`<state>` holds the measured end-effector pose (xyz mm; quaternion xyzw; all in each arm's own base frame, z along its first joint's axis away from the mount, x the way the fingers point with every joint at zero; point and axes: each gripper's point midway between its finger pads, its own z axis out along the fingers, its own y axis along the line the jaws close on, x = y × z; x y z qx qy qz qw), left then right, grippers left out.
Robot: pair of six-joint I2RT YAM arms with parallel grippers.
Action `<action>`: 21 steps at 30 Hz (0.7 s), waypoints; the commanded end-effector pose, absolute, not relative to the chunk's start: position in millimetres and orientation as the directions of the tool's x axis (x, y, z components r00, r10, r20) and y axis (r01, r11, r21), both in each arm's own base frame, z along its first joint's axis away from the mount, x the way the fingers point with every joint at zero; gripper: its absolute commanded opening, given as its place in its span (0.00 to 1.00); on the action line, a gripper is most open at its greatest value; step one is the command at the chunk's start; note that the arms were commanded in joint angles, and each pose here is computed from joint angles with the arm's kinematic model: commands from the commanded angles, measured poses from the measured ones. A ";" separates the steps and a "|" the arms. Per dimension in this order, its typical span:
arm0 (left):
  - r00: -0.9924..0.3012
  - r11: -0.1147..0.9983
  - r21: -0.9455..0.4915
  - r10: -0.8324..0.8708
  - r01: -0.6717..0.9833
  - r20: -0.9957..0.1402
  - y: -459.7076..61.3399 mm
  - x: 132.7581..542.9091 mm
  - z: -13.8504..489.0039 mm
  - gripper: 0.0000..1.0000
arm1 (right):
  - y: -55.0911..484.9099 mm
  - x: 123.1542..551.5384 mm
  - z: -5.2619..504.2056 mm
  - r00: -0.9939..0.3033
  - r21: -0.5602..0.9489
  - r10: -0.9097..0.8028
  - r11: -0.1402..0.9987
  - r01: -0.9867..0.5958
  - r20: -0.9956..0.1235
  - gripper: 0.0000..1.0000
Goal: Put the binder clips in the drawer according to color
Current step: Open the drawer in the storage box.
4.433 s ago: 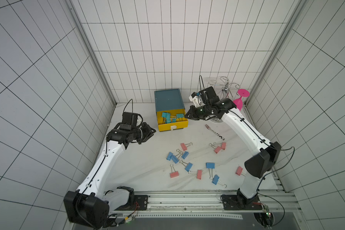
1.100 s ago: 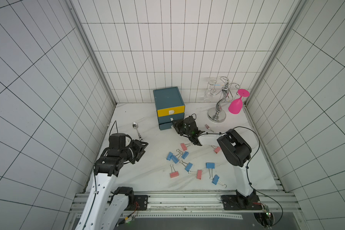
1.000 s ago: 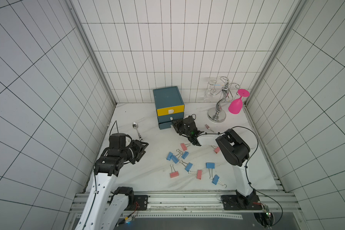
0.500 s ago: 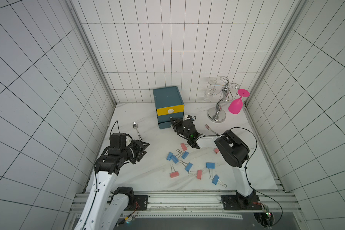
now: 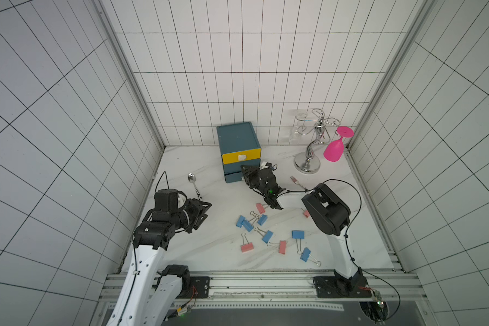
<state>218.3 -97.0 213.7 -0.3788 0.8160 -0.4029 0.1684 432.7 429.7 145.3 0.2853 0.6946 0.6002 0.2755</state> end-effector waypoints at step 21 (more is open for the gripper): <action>-0.665 0.388 -0.794 -0.746 -0.469 0.028 -98.1 218.4 213.3 0.52 | 419.6 437.1 142.3 -0.655 0.993 0.755 0.091 0.077 -0.019 0.42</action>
